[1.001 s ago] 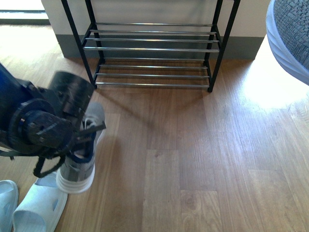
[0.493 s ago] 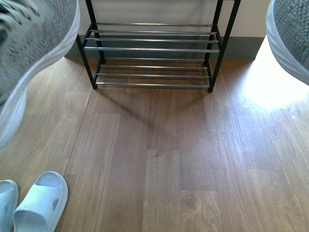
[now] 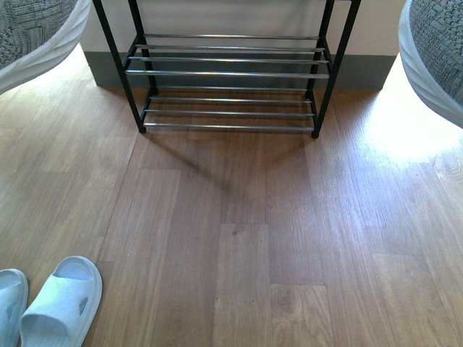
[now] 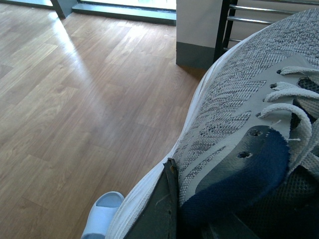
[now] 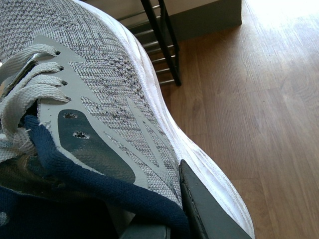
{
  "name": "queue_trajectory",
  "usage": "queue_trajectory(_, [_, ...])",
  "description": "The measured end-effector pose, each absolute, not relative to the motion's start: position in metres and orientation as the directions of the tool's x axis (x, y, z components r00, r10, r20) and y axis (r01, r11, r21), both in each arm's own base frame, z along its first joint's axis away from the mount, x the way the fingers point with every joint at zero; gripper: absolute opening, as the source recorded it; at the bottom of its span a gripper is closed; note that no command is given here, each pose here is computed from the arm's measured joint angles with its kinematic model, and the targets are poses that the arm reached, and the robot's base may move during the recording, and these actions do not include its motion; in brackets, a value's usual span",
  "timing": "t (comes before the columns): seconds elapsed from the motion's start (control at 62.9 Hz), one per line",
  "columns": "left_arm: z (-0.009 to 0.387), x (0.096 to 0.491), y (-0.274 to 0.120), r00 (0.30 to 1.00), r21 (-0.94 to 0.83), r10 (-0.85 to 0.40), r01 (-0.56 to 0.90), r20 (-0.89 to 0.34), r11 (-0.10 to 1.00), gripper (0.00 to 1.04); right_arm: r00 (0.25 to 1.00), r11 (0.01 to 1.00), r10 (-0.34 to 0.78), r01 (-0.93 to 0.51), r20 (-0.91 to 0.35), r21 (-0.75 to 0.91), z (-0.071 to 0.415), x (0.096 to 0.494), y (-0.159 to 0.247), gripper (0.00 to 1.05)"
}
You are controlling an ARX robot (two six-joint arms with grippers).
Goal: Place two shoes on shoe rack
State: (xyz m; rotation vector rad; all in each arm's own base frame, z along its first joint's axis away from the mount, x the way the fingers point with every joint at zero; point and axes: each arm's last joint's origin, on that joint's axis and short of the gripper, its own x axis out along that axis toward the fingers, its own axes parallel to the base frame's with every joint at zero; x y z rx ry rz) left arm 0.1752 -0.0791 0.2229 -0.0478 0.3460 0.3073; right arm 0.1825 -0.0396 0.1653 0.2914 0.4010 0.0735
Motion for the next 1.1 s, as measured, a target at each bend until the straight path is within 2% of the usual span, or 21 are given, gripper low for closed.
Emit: queue_trajectory(1.096, [0.2216,0.1748,-0.0804,0.896,0.011,0.277,-0.291,-0.347,0.957,0.02,0.919,0.956,0.122,-0.008,-0.375,0.292,0.1654,0.1826,-0.0399,0.01])
